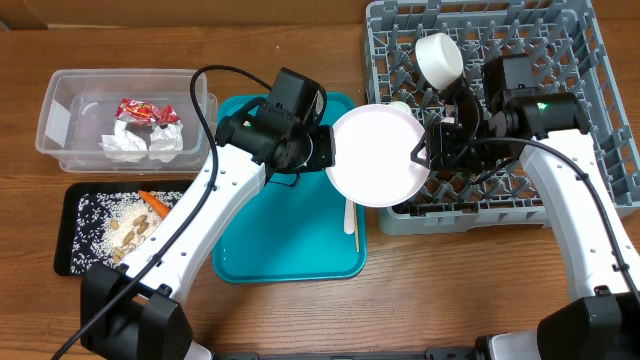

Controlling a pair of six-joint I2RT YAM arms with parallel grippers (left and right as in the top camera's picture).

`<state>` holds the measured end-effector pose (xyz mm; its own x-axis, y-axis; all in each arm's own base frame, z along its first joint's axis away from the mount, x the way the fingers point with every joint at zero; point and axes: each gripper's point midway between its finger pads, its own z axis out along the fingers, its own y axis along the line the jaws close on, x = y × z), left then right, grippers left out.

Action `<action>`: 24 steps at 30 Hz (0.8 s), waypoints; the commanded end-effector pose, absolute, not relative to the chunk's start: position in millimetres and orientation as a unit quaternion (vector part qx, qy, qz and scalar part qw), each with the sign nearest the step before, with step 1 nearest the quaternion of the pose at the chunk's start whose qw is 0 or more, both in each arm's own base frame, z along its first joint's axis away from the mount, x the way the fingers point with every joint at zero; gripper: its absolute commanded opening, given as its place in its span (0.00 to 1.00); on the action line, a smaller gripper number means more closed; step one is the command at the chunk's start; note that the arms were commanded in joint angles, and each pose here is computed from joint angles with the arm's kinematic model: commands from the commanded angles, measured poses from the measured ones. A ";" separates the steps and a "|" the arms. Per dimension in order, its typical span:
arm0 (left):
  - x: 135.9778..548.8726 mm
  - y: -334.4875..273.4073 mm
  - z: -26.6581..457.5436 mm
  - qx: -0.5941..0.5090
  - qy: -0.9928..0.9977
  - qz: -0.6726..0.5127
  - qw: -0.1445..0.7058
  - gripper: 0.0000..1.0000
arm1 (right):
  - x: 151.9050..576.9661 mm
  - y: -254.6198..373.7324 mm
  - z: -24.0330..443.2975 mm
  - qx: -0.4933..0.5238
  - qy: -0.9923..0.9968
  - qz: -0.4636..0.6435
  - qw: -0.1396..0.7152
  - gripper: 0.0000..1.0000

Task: Sort waste into correct bins and load items into the dishwasher
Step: 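Grasp the white plate rim with the left gripper and lift it toward the right gripper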

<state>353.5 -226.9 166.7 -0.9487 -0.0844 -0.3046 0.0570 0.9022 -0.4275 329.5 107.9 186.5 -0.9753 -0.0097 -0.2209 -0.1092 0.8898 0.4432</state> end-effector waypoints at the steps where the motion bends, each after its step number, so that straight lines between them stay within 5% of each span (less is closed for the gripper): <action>1: 354.2 -232.6 182.7 -0.005 0.956 -0.239 0.171 0.04 | 332.5 104.1 185.6 -0.031 0.968 0.221 0.115 0.49; 14: 354.3 -232.5 182.7 -0.005 0.956 -0.239 0.171 0.05 | 337.9 104.7 166.2 -0.023 0.967 0.223 0.121 0.44; 18: 354.2 -232.4 182.6 -0.005 0.956 -0.239 0.171 0.06 | 338.8 104.7 166.1 -0.022 0.967 0.223 0.123 0.21; 24: 354.2 -232.4 182.6 -0.005 0.956 -0.239 0.171 0.08 | 341.9 105.1 167.2 -0.023 0.966 0.224 0.130 0.06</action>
<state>353.3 -226.5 166.5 -0.9492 -0.0846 -0.3031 0.0556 0.9029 -0.4262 340.3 103.7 165.1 -0.9686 0.0150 -0.2481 -0.0936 0.9027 0.4200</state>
